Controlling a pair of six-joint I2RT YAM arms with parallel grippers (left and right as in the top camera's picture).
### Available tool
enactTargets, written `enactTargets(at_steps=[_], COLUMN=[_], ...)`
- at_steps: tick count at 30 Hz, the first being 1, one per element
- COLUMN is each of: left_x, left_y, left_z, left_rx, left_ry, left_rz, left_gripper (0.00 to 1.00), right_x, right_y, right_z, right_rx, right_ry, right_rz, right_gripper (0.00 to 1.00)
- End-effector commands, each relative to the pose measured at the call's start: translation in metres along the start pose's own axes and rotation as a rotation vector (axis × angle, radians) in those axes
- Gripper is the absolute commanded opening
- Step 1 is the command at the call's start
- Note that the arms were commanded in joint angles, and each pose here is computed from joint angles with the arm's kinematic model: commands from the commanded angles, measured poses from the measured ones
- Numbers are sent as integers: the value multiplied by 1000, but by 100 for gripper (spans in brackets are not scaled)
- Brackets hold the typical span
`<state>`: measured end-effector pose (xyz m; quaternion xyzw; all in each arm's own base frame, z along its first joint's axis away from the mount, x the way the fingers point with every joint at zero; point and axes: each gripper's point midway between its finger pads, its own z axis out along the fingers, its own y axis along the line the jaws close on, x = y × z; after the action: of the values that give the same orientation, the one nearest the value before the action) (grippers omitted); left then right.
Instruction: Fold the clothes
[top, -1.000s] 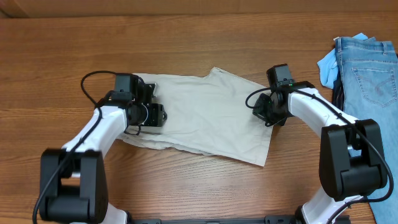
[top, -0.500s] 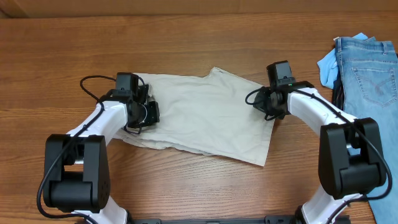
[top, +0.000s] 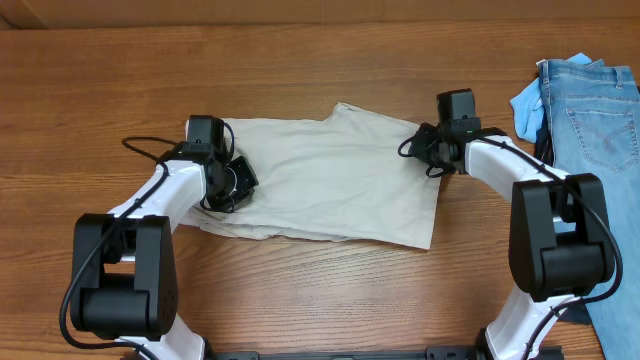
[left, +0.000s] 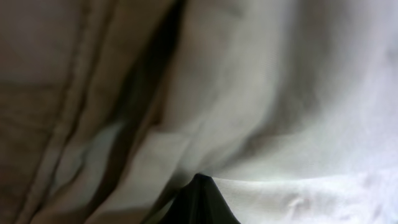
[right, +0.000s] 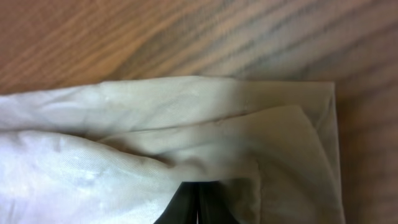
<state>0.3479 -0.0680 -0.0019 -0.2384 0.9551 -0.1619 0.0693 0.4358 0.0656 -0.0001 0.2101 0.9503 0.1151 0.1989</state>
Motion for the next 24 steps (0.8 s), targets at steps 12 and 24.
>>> enactTargets(at_steps=[12, 24], left_x=[49, -17], left_y=[39, -43], left_z=[31, -53], left_rx=[-57, 90], left_ry=[112, -145], left_rz=[-176, 194], left_gripper=[4, 4], right_x=[-73, -29], right_y=[-10, 4], right_z=[-23, -131], right_rx=[98, 196], right_ry=[-54, 302], right_rz=[-45, 87], right_gripper=[10, 4])
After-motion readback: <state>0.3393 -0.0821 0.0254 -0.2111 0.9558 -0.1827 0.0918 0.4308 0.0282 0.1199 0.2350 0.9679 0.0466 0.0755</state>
